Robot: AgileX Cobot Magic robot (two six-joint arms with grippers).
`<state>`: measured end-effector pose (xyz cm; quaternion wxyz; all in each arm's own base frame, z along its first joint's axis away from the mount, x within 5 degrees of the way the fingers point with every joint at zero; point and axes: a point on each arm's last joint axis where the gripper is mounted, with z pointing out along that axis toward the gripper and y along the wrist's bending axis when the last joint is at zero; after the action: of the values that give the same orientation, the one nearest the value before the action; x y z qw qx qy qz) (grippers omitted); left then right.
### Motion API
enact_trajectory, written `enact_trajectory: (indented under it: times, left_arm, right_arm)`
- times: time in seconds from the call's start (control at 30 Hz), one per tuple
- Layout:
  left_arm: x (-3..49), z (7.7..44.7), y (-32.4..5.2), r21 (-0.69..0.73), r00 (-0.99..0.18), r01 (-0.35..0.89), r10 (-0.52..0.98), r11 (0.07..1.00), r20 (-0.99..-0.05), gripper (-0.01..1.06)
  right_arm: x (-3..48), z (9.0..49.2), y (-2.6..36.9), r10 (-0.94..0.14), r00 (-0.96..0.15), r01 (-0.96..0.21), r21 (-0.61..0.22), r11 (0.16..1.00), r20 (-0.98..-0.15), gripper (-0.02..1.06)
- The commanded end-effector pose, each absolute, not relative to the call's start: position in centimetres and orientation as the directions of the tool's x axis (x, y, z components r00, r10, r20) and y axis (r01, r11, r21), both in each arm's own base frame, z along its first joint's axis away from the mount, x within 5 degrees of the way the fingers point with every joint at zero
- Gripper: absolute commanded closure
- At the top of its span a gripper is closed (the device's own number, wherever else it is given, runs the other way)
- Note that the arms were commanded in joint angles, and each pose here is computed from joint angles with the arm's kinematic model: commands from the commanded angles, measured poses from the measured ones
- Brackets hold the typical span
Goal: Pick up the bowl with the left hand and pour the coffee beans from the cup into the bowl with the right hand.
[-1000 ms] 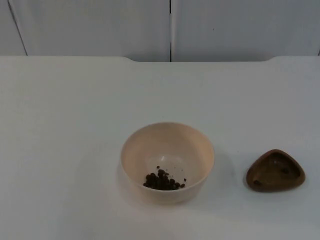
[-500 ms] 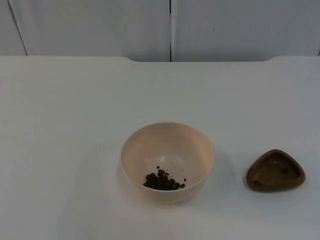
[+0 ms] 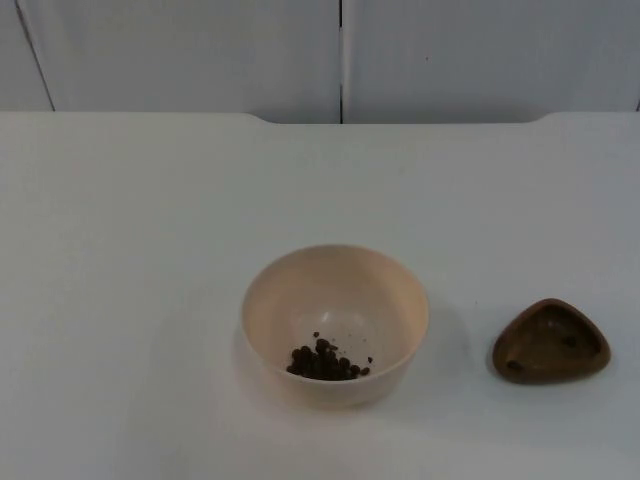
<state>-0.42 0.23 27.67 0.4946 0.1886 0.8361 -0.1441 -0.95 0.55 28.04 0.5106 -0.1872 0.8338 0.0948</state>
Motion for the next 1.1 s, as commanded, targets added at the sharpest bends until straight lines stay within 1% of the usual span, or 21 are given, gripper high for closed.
enact_trajectory:
  times: [0.0,0.1,0.87,0.93,1.07]
  left_arm:
    - [-0.49,27.52,0.15,-0.062,-0.442,0.470,0.173,0.881,-0.880,0.00]
    - [-0.49,27.52,0.15,-0.062,-0.442,0.470,0.173,0.881,-0.880,0.00]
    - [-0.49,27.52,0.15,-0.062,-0.442,0.470,0.173,0.881,-0.880,0.00]
    - [-0.49,27.52,0.15,-0.062,-0.442,0.470,0.173,0.881,-0.880,0.00]
    - [-0.49,27.52,0.15,-0.062,-0.442,0.470,0.173,0.881,-0.880,0.00]
  right_arm:
    - [-0.94,28.05,0.37,-0.197,-0.413,-0.384,-0.026,0.923,-0.889,-0.01]
    - [-0.84,27.98,0.15,-0.151,-0.435,-0.341,0.007,0.940,-0.888,-0.01]
    - [-0.85,28.01,0.22,-0.144,-0.434,-0.341,0.014,0.940,-0.889,-0.01]
    - [-0.84,28.01,0.24,-0.136,-0.436,-0.325,0.014,0.946,-0.889,-0.01]
    - [-0.82,28.01,0.31,-0.100,-0.446,-0.245,0.014,0.969,-0.889,-0.01]
